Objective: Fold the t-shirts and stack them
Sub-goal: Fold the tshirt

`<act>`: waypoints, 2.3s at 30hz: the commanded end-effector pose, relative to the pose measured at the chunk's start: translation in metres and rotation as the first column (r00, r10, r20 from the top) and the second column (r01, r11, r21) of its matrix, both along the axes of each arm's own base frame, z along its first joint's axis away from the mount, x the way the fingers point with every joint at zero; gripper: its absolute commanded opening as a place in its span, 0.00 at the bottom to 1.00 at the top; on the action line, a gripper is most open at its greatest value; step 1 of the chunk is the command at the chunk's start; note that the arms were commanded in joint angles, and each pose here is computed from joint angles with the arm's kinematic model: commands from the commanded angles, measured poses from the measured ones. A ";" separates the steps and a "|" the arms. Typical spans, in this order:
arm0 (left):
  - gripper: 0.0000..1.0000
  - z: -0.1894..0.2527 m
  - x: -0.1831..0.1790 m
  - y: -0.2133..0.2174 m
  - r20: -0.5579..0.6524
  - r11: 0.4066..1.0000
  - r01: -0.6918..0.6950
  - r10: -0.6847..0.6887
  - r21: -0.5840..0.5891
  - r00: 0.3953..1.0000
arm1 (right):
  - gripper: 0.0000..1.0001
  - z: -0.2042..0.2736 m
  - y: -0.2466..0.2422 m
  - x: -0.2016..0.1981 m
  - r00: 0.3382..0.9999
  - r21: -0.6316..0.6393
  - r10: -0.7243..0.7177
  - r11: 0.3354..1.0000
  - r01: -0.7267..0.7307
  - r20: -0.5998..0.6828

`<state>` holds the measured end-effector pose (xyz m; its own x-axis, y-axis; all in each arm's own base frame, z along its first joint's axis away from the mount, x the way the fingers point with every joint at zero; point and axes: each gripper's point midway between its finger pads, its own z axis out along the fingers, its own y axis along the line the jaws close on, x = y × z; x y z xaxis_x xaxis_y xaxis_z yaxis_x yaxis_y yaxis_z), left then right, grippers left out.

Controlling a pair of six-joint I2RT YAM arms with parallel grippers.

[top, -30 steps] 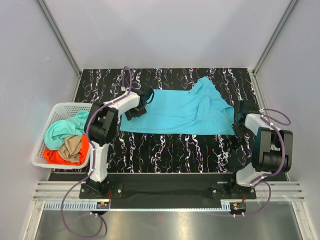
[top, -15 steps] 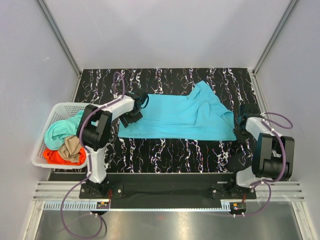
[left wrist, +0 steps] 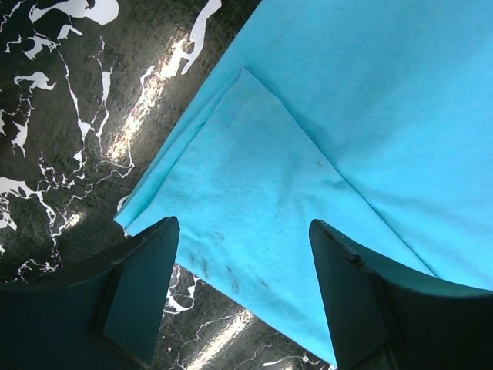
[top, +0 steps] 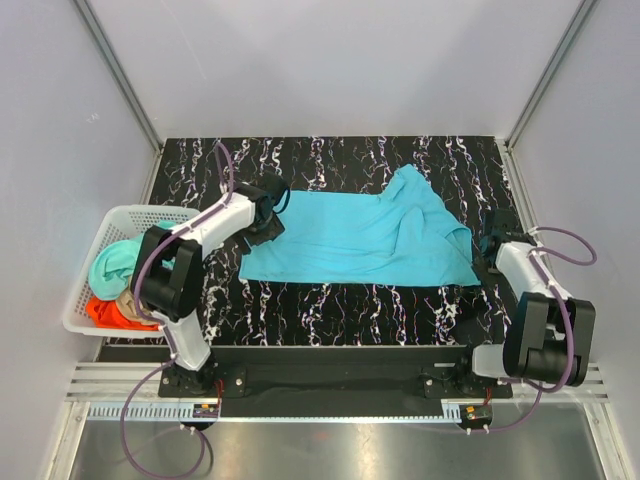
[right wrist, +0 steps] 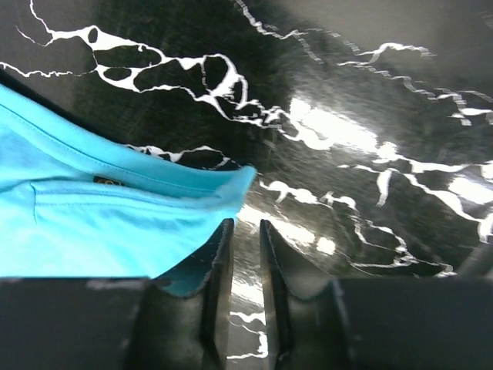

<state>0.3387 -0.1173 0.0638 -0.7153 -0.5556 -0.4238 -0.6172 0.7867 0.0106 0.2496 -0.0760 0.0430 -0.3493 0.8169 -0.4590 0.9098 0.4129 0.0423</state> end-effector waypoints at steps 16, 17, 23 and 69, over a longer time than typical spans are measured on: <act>0.78 0.143 0.014 -0.131 0.595 0.535 0.802 -0.564 -0.265 0.573 | 0.43 0.119 0.106 0.144 0.455 0.014 0.666 0.556 -0.831 0.591; 0.78 0.137 0.015 -0.128 0.563 0.543 0.799 -0.587 -0.259 0.582 | 0.44 0.122 0.107 0.152 0.436 0.010 0.668 0.540 -0.842 0.603; 0.77 0.130 0.058 -0.107 0.487 0.626 0.767 -0.630 -0.144 0.605 | 0.53 0.127 0.096 0.225 0.356 -0.110 0.732 0.504 -0.857 0.581; 0.75 0.104 0.085 -0.122 0.509 0.578 0.769 -0.591 -0.275 0.626 | 0.44 0.011 0.130 0.426 0.249 -0.266 0.883 0.371 -0.890 0.399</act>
<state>0.4197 -0.2320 0.1557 -0.8351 -0.1257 -0.5355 0.1883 0.8493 -0.4932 0.6737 0.0566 0.0293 -0.6661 0.2118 -0.7152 -0.0855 0.9309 0.3552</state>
